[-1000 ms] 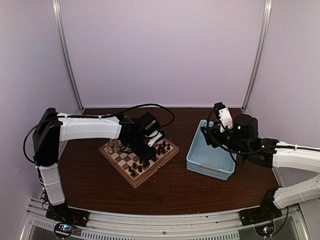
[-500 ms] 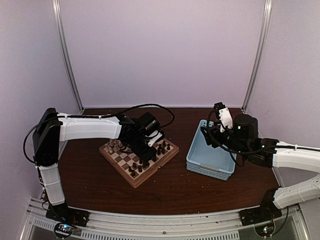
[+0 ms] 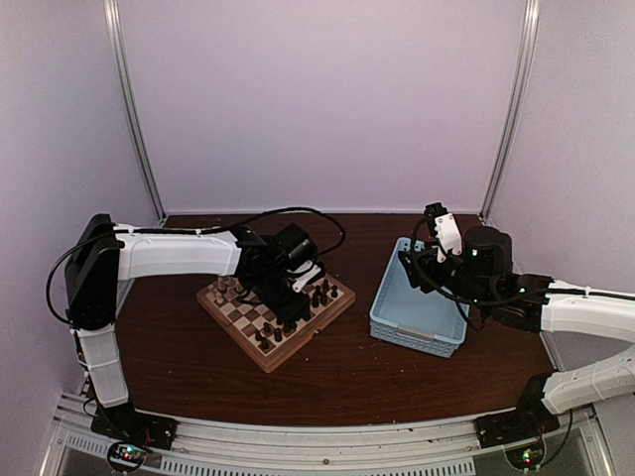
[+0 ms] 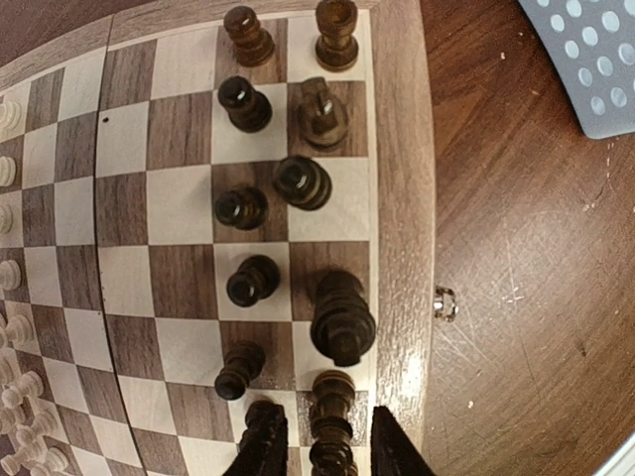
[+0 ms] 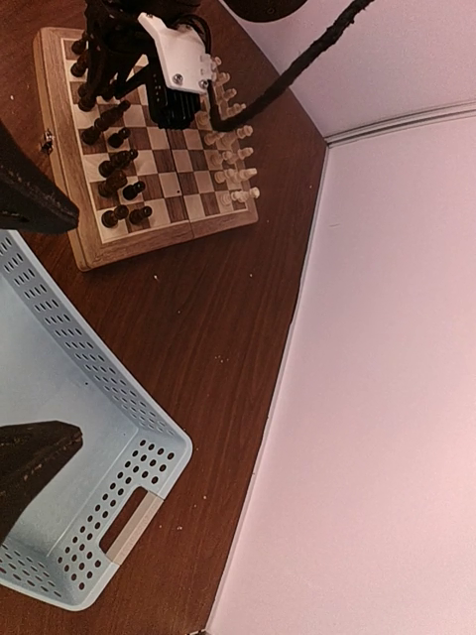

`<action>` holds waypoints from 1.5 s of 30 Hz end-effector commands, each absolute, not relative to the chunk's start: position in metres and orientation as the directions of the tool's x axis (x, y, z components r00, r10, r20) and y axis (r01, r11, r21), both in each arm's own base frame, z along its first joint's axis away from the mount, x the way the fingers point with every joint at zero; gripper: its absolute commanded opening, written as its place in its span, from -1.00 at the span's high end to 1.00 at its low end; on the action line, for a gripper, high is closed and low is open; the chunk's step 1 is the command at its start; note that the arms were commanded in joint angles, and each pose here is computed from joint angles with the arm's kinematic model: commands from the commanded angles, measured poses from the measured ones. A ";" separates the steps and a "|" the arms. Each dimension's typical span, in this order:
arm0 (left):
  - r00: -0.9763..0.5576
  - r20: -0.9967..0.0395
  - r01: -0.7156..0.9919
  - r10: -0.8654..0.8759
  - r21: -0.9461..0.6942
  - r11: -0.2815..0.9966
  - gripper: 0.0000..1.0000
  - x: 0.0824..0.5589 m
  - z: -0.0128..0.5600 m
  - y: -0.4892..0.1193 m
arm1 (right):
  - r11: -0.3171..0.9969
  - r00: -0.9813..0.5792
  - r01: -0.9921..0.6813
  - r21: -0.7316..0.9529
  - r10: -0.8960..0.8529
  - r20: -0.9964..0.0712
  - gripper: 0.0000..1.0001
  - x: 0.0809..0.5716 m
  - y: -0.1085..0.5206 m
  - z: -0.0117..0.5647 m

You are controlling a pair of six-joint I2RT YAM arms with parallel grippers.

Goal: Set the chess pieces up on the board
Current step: Adjust the chess piece on the chessboard.

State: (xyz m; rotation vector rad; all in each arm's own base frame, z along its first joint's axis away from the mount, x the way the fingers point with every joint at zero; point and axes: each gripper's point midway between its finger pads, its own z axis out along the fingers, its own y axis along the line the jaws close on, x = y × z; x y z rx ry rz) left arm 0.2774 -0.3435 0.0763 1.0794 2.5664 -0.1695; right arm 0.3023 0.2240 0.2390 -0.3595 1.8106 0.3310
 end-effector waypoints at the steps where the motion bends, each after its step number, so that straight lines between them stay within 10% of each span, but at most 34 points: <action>1: -0.640 -0.345 0.719 0.686 0.044 0.693 0.44 0.276 0.074 -0.340 | 0.910 -0.250 -0.412 0.054 -0.056 -0.967 -0.36 0.303 0.225 0.241; 9: -0.639 -0.353 0.720 0.684 0.040 0.693 0.76 0.277 0.077 -0.343 | 0.909 -0.251 -0.412 0.055 -0.055 -0.966 -0.35 0.304 0.226 0.241; 45: -0.628 -0.403 0.720 0.665 0.022 0.693 0.74 0.288 0.077 -0.360 | 0.910 -0.252 -0.410 0.053 -0.057 -0.966 -0.35 0.303 0.223 0.239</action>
